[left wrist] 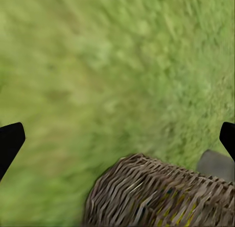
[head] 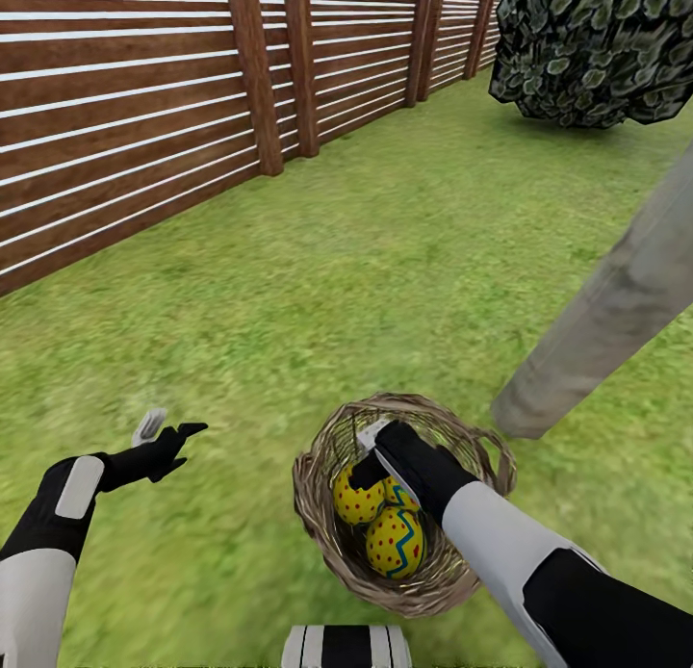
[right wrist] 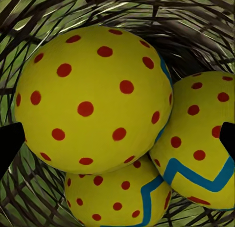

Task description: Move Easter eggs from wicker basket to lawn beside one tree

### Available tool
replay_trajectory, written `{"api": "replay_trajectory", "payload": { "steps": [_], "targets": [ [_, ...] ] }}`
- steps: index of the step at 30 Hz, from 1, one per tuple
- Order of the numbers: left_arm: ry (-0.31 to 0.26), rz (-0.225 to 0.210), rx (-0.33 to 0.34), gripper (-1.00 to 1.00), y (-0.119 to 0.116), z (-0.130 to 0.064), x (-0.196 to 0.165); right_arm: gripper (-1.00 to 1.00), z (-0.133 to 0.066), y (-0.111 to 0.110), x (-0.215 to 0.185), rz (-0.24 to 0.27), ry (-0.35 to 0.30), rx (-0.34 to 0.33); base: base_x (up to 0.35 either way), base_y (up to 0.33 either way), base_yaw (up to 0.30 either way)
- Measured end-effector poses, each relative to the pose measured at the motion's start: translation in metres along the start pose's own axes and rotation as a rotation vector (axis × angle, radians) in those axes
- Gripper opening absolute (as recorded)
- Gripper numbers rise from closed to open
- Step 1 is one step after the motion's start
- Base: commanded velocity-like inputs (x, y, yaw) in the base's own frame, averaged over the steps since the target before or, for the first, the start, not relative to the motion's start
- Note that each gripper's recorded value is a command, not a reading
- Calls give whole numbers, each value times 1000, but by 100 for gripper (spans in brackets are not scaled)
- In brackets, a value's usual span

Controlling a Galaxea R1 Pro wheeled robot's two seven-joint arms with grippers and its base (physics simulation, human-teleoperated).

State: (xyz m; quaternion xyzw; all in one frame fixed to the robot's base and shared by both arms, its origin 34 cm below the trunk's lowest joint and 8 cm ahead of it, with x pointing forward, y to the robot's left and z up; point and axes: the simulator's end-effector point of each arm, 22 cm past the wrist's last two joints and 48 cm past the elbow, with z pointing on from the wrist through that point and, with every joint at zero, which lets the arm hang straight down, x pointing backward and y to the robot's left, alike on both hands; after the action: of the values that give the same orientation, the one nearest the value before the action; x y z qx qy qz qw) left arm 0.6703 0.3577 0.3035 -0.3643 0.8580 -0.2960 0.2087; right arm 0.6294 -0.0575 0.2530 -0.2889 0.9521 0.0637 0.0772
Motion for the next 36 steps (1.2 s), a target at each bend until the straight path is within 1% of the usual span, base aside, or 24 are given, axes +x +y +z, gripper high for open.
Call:
{"api": "replay_trajectory", "payload": {
  "steps": [11, 14, 16, 20, 23, 29, 31, 32, 34, 36],
  "targets": [
    [25, -16, -33, 100, 23, 15, 10, 100, 24, 4, 13, 4, 33, -22, 0, 0, 0],
    [22, -20, -28, 100, 22, 19, 16, 100, 16, 2, -6, 3, -11, -23, 0, 0, 0],
    [23, -20, -28, 100, 22, 19, 16, 100, 15, 1, -9, 2, -17, -21, 0, 0, 0],
    [13, -22, -20, 100, 18, 24, 20, 100, 9, -5, -24, -5, -62, -13, 0, 0, 0],
    [1, -20, -22, 100, 20, 26, 19, 100, 11, -4, -26, -5, -76, -18, 0, 0, 0],
    [7, -25, -35, 100, 29, 32, 23, 100, 22, -2, -16, 4, -46, -31, 0, 0, 0],
    [7, -25, -35, 100, 28, 32, 22, 100, 22, -3, -15, 5, -43, -31, 0, 0, 0],
    [7, -25, -35, 100, 28, 32, 23, 100, 22, 3, -15, 4, -43, -57, 0, 0, 0],
    [7, -25, -35, 100, 28, 32, 22, 100, 20, 19, -15, -1, -40, -132, 0, 0, 0],
    [11, -27, -41, 100, 33, 34, 24, 100, 23, 21, -14, -2, -35, -147, 0, 0, 0]
  ]
}}
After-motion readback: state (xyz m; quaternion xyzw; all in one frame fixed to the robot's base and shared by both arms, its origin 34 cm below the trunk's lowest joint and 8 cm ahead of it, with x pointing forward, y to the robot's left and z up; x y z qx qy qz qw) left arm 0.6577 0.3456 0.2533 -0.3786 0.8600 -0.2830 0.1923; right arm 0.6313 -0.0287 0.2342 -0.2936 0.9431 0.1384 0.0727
